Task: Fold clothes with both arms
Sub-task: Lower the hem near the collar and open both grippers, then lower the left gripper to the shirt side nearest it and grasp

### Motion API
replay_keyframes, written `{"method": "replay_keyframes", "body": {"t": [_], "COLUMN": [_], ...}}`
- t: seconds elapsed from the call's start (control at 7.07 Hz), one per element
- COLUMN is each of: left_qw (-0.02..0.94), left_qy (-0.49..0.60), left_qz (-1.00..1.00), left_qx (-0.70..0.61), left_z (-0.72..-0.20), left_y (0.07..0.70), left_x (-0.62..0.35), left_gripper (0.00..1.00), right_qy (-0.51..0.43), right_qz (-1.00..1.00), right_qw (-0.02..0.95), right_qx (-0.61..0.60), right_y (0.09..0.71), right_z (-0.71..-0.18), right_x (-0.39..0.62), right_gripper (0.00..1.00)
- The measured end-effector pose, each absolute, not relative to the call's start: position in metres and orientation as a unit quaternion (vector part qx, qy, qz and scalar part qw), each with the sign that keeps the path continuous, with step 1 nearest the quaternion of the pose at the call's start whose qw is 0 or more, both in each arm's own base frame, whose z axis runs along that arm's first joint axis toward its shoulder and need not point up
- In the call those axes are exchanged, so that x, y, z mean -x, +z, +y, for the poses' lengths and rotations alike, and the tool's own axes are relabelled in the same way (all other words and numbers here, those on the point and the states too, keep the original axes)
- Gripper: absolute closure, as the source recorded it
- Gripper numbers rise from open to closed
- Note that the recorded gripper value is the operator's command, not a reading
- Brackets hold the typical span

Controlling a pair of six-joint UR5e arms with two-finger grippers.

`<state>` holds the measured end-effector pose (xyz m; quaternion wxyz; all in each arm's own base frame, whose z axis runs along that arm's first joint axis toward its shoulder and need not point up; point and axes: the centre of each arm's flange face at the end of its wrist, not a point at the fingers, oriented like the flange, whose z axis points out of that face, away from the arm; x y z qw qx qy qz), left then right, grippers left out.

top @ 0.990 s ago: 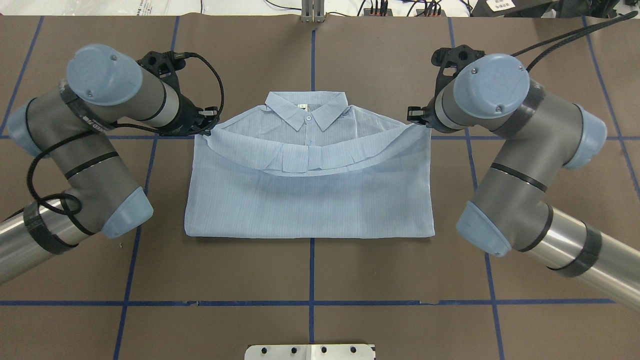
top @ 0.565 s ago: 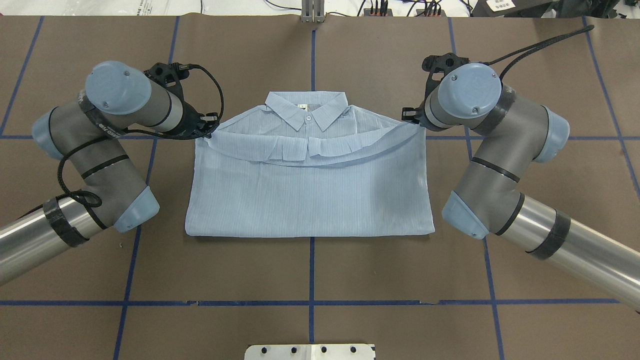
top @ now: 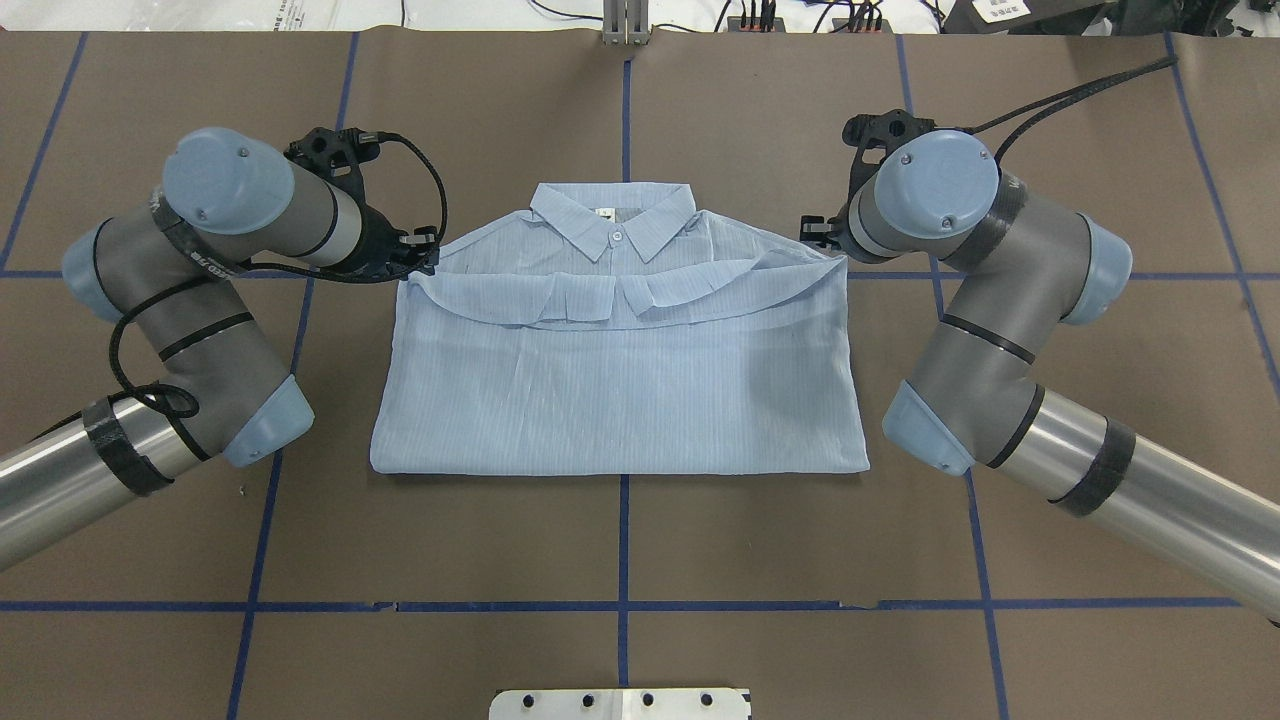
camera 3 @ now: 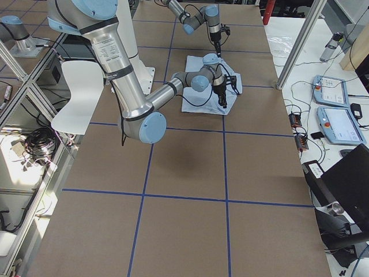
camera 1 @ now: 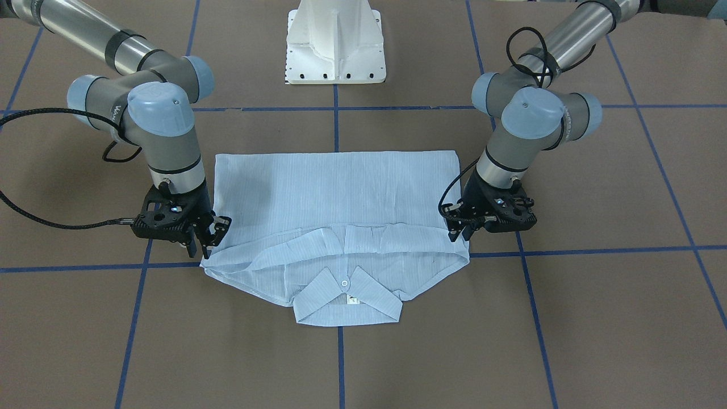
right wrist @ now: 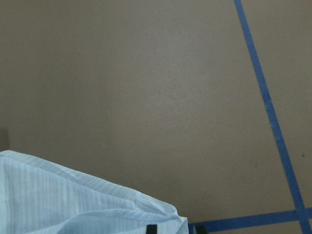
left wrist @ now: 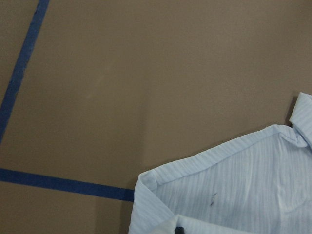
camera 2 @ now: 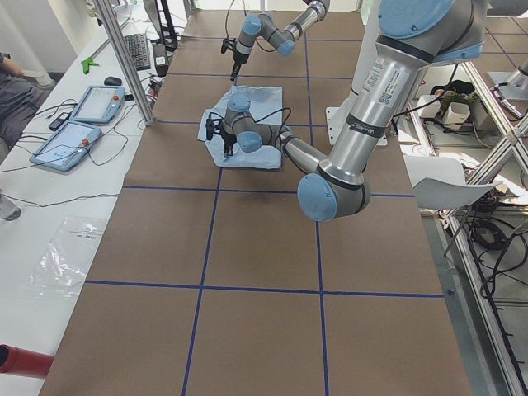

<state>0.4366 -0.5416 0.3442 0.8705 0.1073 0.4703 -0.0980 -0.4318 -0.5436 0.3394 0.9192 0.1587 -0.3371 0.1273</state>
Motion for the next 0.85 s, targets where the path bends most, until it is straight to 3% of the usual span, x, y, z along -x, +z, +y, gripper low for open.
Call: {"method": "replay_keyframes", "body": {"t": [0.85], "left_qw": [0.864], "left_qy": [-0.003], "left_qz": [0.496], "left_qx": [-0.088], "left_z": [-0.439], "left_y": [0.368], "left_x": [-0.400], "left_gripper": [0.00], "right_qy": [0.078], "right_qz": [-0.357], "right_qw": [0.920], "right_qx": [-0.141], "right_y": [0.340], "right_z": [-0.553], "right_x": [0.405], "right_gripper": [0.00]}}
